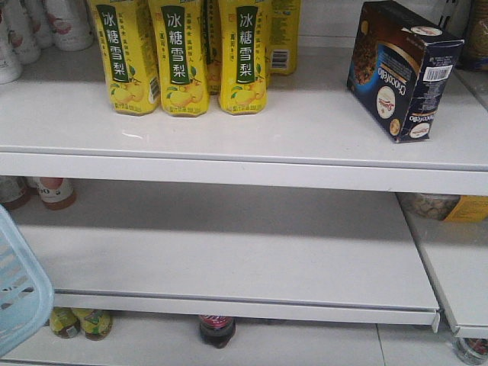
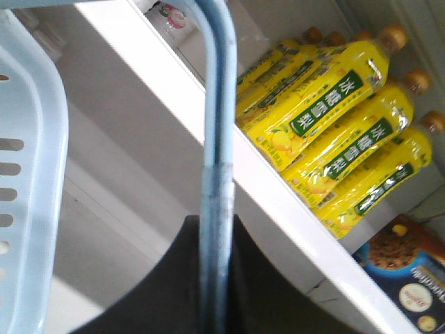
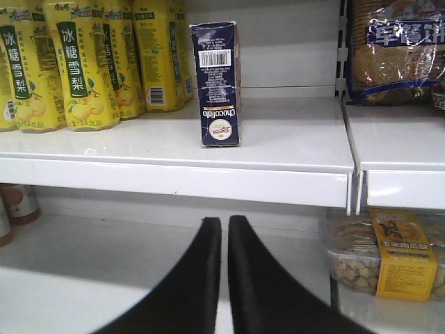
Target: Left arm holds basket, right arm returns cookies
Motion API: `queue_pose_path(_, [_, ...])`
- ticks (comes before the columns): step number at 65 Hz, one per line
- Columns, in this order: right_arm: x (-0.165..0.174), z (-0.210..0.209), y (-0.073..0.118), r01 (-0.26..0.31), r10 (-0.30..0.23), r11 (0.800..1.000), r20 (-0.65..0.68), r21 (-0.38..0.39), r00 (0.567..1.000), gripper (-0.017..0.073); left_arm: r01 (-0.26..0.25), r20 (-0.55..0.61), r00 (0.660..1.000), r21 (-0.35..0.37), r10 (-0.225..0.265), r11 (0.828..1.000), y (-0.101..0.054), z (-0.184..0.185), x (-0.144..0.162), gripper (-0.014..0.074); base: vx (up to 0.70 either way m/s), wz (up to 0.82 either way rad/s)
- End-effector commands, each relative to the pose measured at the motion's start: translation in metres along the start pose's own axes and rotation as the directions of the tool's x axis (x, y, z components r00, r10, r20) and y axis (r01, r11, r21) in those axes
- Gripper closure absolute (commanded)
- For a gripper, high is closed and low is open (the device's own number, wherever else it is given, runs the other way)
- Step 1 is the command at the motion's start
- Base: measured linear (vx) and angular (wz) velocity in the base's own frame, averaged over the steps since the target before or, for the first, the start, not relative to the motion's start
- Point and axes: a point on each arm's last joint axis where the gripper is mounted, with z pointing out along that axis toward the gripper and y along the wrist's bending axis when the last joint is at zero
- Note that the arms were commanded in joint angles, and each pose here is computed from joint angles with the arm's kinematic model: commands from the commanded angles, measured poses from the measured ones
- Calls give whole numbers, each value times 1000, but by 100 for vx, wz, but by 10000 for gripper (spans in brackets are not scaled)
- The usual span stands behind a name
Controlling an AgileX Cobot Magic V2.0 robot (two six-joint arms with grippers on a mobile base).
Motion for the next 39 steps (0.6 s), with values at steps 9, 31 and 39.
queue_pose_path(9, [-13,-5,1,10,-10,1000,96,-7,995,565,-280,-5,960,78,282,957,-13,1,-2,596,0,0])
queue_pose_path(31, [-13,-5,1,10,-10,1000,96,-7,995,565,-374,1,927,35,375,927,-10,1,-2,596,0,0])
queue_pose_path(39, [-13,-5,1,10,-10,1000,96,-7,995,565,-368,2,930,35,368,929,-10,1,-2,596,0,0])
